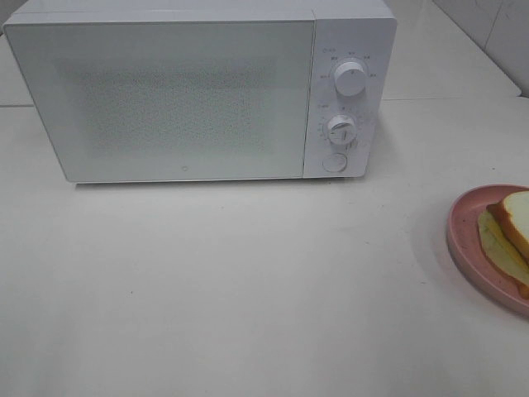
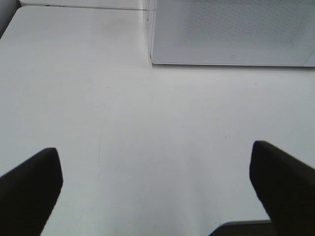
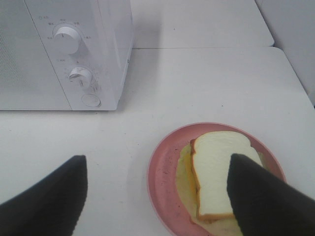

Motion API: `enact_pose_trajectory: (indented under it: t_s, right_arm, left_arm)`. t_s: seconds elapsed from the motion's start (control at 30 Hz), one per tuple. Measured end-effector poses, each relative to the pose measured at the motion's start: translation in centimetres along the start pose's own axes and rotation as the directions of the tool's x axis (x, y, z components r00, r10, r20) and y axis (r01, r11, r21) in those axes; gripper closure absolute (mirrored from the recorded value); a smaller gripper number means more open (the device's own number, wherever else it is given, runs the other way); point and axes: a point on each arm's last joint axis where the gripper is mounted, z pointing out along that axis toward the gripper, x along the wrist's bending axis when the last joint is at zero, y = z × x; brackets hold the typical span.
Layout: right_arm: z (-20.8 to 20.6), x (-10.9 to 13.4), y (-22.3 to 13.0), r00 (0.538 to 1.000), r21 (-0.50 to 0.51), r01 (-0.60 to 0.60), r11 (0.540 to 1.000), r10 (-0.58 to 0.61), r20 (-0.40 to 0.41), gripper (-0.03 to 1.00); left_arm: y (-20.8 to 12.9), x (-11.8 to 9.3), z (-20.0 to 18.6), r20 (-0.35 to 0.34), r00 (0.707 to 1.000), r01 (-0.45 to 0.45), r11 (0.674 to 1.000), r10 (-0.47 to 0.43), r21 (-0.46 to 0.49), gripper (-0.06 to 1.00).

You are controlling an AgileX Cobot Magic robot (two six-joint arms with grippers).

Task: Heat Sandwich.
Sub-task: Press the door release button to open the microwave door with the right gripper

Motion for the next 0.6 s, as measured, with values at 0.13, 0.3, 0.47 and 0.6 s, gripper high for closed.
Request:
enact_pose_trajectory:
  t_s: [0.13, 0.3, 0.47, 0.6]
  right_arm:
    - [1.1, 0.0, 0.4, 1.0, 0.016, 0.001, 1.0, -0.001, 0.0, 0.21]
    - [3.2, 0.1, 1.1, 1.0, 0.051, 0.002, 0.999, -0.002, 0.001, 0.21]
    - [5.2, 0.2, 1.4, 1.0, 0.085, 0.003, 0.996, -0.003, 0.002, 0.21]
    - [6.8, 0.2, 1.6, 1.0, 0.105, 0.004, 0.994, -0.004, 0.002, 0.21]
  left_arm:
    - [0.0, 0.0, 0.0, 0.0, 1.0, 0.0, 1.0, 0.0, 0.0, -0.03]
    - [0.0, 0.0, 0.0, 0.0, 1.0, 0.0, 1.0, 0.0, 0.0, -0.03]
    - [0.0, 0.0, 0.0, 0.0, 1.0, 0.0, 1.0, 0.0, 0.0, -0.03]
    - [0.0, 0.0, 0.0, 0.0, 1.0, 0.0, 1.0, 0.0, 0.0, -0.03]
